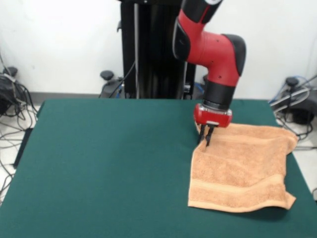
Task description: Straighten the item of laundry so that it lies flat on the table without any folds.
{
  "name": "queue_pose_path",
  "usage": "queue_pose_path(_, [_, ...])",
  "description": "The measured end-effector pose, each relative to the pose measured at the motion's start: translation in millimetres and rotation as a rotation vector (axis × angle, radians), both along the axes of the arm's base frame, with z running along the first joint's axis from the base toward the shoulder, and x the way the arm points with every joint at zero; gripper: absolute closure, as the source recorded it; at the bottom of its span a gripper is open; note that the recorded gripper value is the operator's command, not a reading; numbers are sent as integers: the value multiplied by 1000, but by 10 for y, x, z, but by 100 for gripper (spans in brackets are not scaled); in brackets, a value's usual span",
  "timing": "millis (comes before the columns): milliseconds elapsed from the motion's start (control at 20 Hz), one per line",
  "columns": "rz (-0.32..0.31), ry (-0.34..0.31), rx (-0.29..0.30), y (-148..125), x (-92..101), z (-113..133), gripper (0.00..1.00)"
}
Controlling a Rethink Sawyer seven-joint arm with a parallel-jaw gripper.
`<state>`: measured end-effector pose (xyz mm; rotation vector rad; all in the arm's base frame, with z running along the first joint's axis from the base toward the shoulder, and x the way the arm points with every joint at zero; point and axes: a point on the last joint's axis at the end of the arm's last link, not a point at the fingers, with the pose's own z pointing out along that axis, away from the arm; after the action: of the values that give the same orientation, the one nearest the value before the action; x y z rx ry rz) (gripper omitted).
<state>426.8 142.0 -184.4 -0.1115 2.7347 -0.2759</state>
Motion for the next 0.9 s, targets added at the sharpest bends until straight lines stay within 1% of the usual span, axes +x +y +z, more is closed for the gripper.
queue_pose_path(250, [7,-3,3,-11,-6,1,100])
queue_pose_path(450, [41,-7,18,-77,-6,7,100])
queue_pose_path(550, [68,-18,32,-169,16,11,100])
queue_pose_path(800, [57,-35,37,-340,83,4,100])
queue_pose_path(900, [44,-41,34,-453,124,0,100])
